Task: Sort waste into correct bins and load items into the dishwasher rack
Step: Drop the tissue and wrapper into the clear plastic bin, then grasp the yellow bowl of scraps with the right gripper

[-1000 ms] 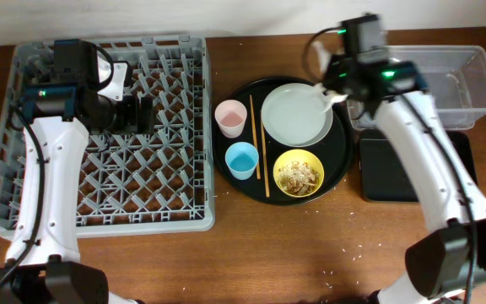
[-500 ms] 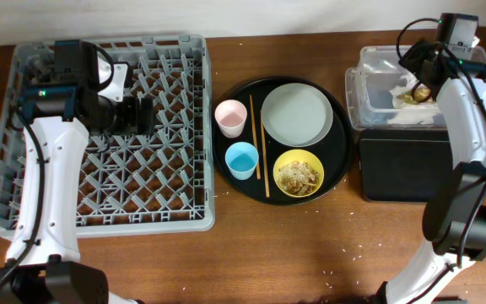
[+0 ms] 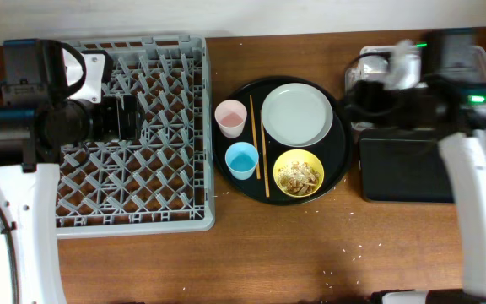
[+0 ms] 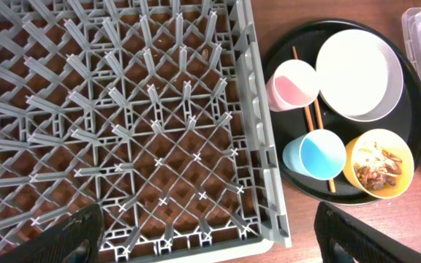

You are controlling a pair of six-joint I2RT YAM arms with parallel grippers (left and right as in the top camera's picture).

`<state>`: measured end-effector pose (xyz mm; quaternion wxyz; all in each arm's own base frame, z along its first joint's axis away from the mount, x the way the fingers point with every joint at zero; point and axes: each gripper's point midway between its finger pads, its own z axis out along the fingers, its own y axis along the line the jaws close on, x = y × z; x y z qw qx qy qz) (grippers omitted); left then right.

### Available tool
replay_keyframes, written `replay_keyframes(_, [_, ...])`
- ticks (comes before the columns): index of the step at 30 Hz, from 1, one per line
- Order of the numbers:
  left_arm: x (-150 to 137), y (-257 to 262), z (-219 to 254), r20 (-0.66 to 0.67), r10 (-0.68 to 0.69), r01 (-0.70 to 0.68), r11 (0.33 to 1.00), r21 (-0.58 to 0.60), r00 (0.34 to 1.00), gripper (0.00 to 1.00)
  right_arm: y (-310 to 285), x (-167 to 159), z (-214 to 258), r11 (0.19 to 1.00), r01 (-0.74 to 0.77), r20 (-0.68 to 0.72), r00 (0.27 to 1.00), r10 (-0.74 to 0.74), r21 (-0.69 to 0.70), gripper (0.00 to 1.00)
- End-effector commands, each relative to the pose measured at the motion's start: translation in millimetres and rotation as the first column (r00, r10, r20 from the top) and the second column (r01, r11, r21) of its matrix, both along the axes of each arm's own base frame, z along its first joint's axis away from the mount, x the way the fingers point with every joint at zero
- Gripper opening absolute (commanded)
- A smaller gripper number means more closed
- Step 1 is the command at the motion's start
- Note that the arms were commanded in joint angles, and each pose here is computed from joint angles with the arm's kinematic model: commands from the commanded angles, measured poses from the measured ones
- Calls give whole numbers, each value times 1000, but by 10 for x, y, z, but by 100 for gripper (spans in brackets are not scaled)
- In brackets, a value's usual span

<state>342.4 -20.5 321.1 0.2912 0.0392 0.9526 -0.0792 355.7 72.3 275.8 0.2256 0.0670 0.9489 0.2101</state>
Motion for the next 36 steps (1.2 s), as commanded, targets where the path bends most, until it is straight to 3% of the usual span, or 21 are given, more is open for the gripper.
replay_keyframes(1, [18,6,31,12,-4,4,1000,14,1000,92,332,28,-645,991,28,-128,991,-45,-128,73])
replay_keyframes(2, [20,43,25,11,8,-8,999,32,1000,99,471,38,-794,992,8,-144,989,-26,-128,70])
replay_keyframes(9, [23,125,15,11,34,-35,997,72,999,99,1048,146,-2001,980,-24,-271,962,-31,-197,55])
replay_keyframes(15, [22,125,14,10,34,-35,997,72,999,99,1041,58,-2370,975,-1,-361,929,-81,-221,42])
replay_keyframes(20, [15,125,9,6,34,-34,997,72,999,99,1123,-84,-2560,972,-2,-407,908,-97,-237,39])
replay_keyframes(23, [15,125,9,6,34,-34,997,72,999,99,1159,-109,-2566,971,-14,-409,908,-87,-238,15])
replay_keyframes(26, [15,125,9,6,34,-34,997,72,999,99,1144,-148,-2570,971,-17,-426,900,-89,-239,4])
replay_keyframes(31, [15,125,9,6,34,-34,997,72,999,99,1153,-172,-2404,978,-33,-448,892,-63,-204,4])
replay_keyframes(36, [15,125,10,7,34,-34,997,72,999,99,908,-14,-1400,996,-69,-381,924,46,-48,4])
